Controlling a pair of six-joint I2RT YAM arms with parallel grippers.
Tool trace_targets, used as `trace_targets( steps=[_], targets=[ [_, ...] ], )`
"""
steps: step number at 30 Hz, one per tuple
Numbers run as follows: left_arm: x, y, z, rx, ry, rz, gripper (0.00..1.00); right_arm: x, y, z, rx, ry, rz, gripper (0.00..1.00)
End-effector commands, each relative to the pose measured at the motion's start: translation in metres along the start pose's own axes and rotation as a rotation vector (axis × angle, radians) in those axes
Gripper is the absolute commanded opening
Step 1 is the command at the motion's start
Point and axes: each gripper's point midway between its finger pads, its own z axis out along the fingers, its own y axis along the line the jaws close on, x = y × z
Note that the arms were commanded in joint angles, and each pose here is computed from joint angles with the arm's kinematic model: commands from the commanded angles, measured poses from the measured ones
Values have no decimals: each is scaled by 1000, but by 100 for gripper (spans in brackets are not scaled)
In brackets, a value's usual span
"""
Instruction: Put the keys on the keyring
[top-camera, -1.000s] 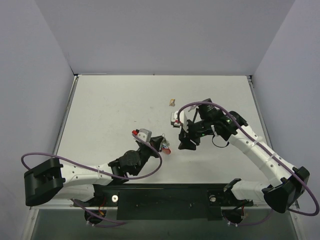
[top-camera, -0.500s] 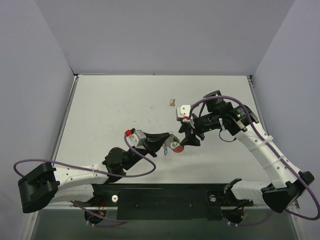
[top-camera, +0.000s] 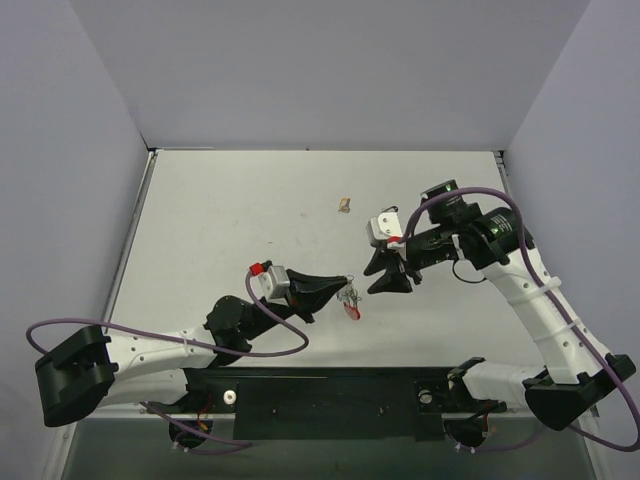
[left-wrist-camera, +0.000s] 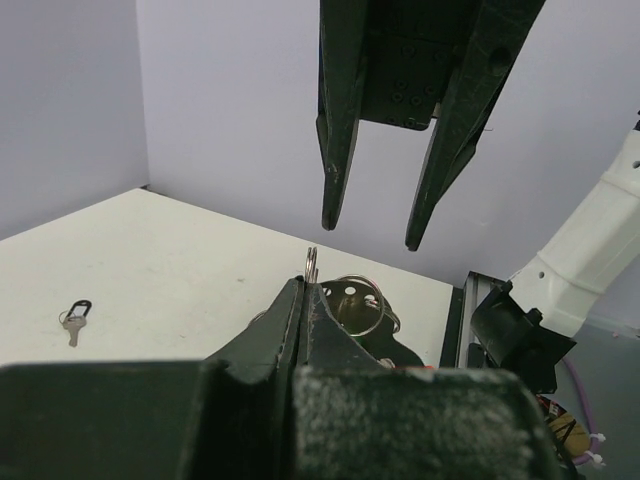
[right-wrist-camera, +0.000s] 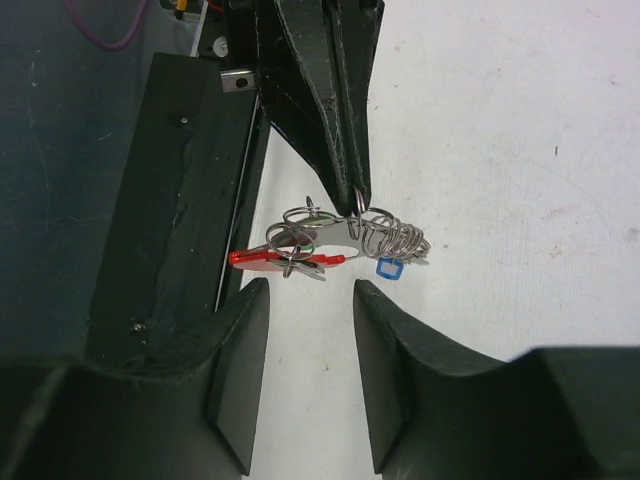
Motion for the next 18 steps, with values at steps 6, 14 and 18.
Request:
trace_targets(
  steps=[6, 14, 18],
  targets=[
    [-39, -18, 11, 83, -150, -46, 0, 5, -12, 18, -20, -20, 90, 24],
    [-35, -18, 13, 85, -154, -71, 0, 12, -8, 28, -50, -15, 105, 22],
    [-34, -17, 14, 81, -155, -71, 0, 17, -3, 34, -68, -5, 111, 17]
  ],
)
